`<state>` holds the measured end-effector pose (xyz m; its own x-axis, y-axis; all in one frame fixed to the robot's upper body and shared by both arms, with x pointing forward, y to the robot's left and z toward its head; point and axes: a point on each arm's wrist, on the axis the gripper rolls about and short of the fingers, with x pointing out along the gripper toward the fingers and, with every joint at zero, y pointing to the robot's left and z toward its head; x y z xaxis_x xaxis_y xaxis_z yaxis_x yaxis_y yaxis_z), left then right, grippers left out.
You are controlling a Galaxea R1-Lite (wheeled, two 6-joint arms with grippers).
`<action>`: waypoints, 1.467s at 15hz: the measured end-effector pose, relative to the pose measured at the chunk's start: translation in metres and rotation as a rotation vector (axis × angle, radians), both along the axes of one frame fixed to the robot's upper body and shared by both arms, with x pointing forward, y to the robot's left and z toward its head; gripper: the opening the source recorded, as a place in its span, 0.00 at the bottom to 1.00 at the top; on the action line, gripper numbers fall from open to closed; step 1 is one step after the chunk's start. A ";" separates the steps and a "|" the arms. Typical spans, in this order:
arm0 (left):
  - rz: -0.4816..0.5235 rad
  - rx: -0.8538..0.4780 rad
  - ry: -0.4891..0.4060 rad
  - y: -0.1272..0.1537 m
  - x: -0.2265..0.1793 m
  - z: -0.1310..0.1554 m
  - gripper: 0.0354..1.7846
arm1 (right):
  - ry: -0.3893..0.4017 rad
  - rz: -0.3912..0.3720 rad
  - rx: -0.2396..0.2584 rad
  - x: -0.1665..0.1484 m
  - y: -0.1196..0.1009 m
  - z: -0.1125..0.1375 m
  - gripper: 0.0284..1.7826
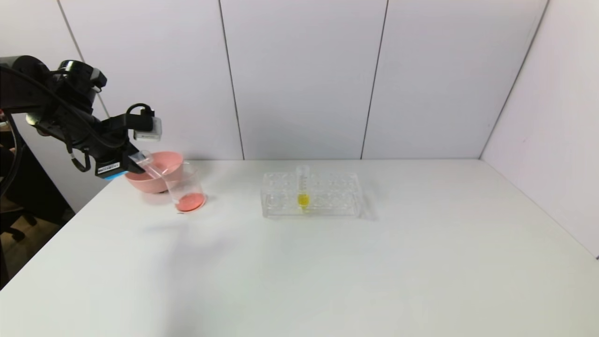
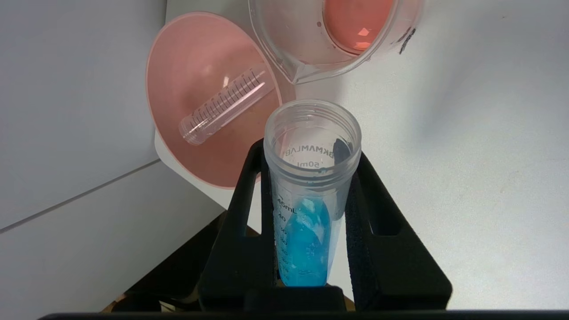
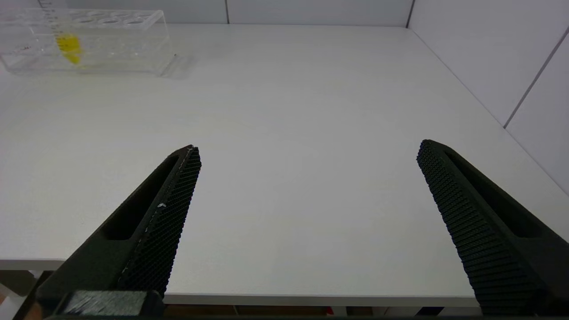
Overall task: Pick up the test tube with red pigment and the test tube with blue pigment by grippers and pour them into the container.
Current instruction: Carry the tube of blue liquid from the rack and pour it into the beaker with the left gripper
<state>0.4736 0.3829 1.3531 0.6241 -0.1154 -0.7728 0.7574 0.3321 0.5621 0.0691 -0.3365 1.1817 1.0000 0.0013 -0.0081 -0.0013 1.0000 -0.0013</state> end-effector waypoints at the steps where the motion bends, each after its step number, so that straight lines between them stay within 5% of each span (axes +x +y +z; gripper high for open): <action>1: 0.002 0.005 0.000 -0.001 0.000 0.000 0.24 | 0.000 0.000 0.000 0.000 0.000 0.000 1.00; 22: 0.071 0.133 0.034 -0.013 0.014 -0.013 0.24 | 0.000 0.000 0.000 0.000 0.000 0.000 1.00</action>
<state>0.4876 0.3698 1.3397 0.6001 0.0328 -0.7992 0.7540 0.3104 0.5789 0.0691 -0.3365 1.1817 1.0000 0.0013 -0.0081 -0.0013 1.0000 -0.0009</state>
